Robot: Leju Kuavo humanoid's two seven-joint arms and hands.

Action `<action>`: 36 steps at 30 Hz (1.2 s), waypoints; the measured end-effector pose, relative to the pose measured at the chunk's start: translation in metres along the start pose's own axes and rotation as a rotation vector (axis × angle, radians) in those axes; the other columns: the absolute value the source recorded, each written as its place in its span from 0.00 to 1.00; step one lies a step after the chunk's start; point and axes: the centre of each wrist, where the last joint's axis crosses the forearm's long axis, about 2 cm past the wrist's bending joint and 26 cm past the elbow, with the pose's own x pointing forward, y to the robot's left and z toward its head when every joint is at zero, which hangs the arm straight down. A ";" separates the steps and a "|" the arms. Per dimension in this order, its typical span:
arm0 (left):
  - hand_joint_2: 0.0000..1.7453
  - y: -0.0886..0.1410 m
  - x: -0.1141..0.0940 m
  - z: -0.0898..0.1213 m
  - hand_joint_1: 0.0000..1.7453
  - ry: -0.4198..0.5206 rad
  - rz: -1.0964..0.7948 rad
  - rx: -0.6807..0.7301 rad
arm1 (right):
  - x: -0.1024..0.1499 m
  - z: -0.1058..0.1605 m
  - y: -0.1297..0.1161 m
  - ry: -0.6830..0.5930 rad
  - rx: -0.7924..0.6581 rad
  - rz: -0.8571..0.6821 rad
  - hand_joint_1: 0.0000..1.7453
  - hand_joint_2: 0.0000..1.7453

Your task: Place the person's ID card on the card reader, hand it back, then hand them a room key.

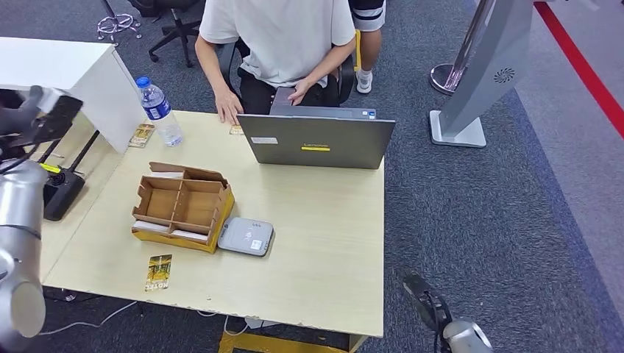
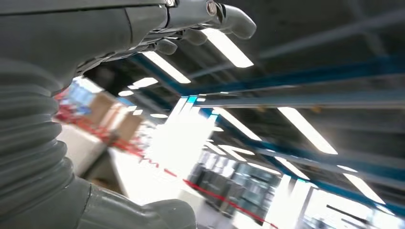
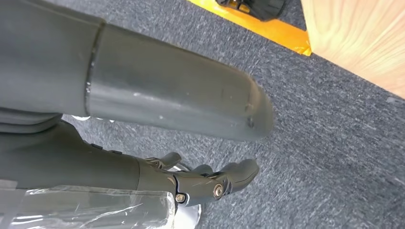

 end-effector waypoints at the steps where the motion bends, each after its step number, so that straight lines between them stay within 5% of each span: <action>1: 1.00 0.012 -0.019 0.003 0.00 0.060 0.007 0.031 | -0.003 0.000 -0.002 -0.002 -0.001 0.000 0.00 0.00; 6: 1.00 0.068 -0.105 0.040 0.00 0.533 0.321 0.232 | -0.014 -0.002 -0.012 -0.005 -0.009 0.002 0.00 0.00; 9: 1.00 0.099 -0.147 0.095 0.00 0.872 0.593 0.438 | -0.018 -0.002 -0.015 0.001 -0.014 0.004 0.00 0.00; 12: 1.00 0.119 -0.168 0.157 0.00 1.140 0.758 0.601 | -0.017 -0.002 -0.016 0.009 -0.013 0.011 0.00 0.00; 16: 0.00 0.129 -0.173 0.239 0.00 1.420 0.856 0.715 | -0.011 -0.001 -0.016 0.018 -0.003 0.038 0.00 0.00; 21: 0.00 0.114 -0.141 0.343 0.00 1.765 0.950 0.722 | 0.002 0.001 -0.014 0.019 0.018 0.087 0.00 0.00; 27: 0.00 0.097 -0.102 0.403 0.00 1.945 0.947 0.690 | 0.018 0.004 -0.018 0.000 0.018 0.111 0.00 0.00; 36: 0.00 0.093 -0.089 0.420 0.00 2.000 0.946 0.694 | 0.022 0.005 -0.019 -0.005 0.015 0.120 0.00 0.00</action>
